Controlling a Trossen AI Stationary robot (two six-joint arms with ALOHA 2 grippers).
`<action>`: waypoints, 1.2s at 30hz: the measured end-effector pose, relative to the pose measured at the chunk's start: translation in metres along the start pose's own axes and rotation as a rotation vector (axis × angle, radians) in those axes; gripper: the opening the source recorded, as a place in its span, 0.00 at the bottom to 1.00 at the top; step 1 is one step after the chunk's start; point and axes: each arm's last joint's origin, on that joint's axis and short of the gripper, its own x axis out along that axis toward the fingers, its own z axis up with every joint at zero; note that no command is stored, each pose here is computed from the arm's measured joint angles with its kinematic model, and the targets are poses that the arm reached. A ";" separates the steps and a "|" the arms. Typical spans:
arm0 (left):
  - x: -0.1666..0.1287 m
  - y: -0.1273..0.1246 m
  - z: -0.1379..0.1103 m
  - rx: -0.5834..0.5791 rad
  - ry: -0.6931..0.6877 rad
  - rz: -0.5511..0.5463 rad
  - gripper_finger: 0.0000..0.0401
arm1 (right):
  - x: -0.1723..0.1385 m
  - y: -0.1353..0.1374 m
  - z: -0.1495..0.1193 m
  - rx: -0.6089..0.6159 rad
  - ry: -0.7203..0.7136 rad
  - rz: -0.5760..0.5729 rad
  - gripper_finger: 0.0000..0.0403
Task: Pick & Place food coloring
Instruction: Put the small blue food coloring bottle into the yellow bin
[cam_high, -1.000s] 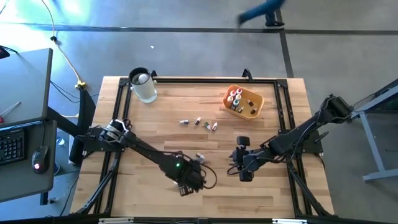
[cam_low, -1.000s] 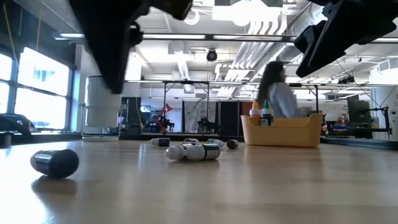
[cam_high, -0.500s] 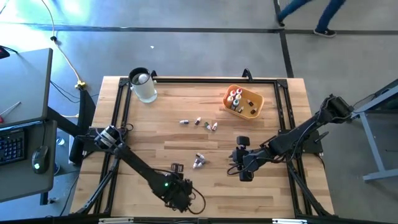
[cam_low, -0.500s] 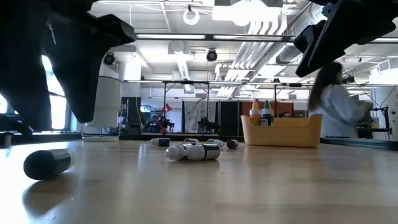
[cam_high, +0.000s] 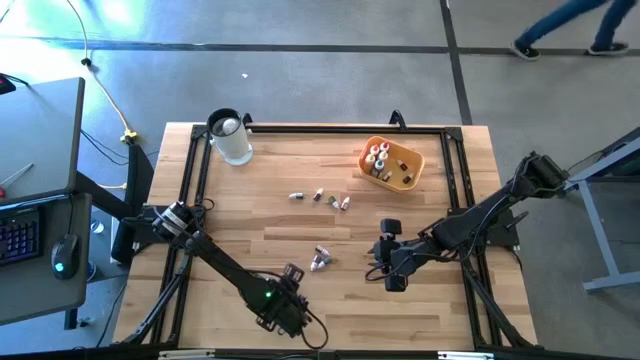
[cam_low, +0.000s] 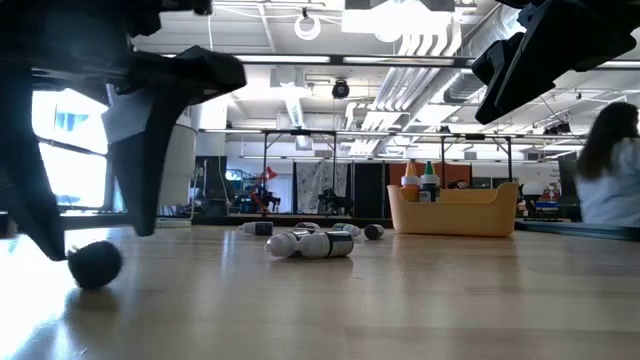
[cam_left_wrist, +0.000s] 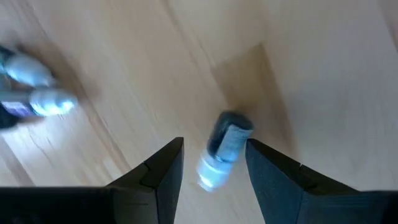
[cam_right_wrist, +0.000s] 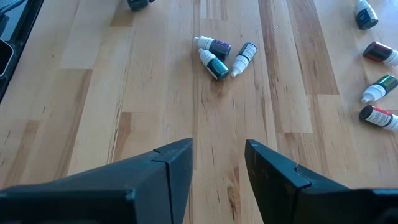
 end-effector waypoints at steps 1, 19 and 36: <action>0.000 0.000 0.001 0.013 -0.012 0.008 0.42 | 0.000 0.000 0.000 0.000 0.000 0.000 0.35; 0.008 0.009 0.006 -0.152 -0.025 -0.088 0.42 | 0.000 0.000 0.001 0.001 -0.005 0.003 0.35; 0.011 0.007 0.007 -0.225 -0.007 -0.140 0.42 | 0.000 0.000 0.001 0.002 -0.003 0.009 0.35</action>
